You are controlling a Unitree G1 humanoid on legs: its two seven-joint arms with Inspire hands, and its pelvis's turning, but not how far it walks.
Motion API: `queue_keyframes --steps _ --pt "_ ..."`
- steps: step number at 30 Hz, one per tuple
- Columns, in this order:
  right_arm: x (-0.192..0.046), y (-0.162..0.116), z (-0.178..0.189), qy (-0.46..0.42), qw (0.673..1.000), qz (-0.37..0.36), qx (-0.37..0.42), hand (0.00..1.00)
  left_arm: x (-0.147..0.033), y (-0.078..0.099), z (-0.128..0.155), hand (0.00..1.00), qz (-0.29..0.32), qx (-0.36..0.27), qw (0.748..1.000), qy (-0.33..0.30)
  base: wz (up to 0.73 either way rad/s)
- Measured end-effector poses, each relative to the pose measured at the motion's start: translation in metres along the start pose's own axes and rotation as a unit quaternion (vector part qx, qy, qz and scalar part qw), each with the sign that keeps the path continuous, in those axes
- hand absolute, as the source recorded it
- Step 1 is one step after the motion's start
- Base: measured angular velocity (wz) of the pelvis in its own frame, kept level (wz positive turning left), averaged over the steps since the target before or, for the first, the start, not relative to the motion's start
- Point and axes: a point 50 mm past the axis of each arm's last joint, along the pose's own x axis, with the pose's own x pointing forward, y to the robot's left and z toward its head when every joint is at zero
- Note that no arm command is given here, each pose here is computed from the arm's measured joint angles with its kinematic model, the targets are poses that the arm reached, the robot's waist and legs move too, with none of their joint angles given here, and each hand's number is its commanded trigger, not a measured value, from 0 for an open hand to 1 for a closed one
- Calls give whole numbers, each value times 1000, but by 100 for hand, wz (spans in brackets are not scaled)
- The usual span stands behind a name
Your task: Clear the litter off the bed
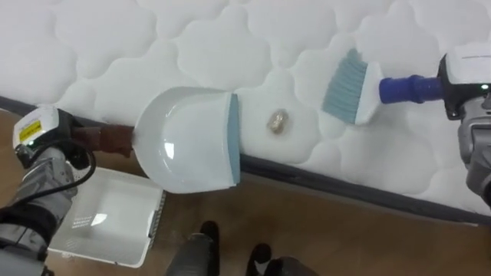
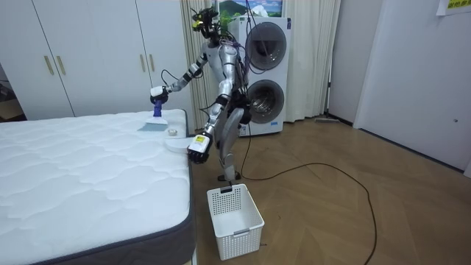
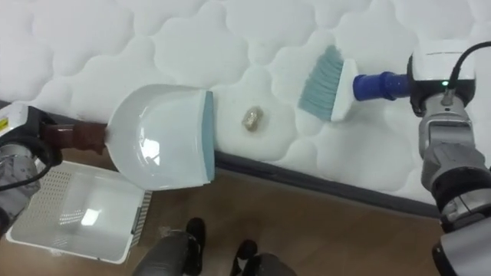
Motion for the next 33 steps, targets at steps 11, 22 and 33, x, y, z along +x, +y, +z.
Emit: queue_keyframes --steps 11,22,33 --pt "-1 -12 22 -58 996 -33 -61 100 1 5 3 100 9 1 1000 -17 -6" --pt "-10 -24 47 -114 988 -58 -85 100 0 2 1 100 4 -1 1000 -22 -6" --pt "-22 -37 74 -171 981 -75 -49 100 -2 -2 0 100 -2 -6 1000 -29 0"
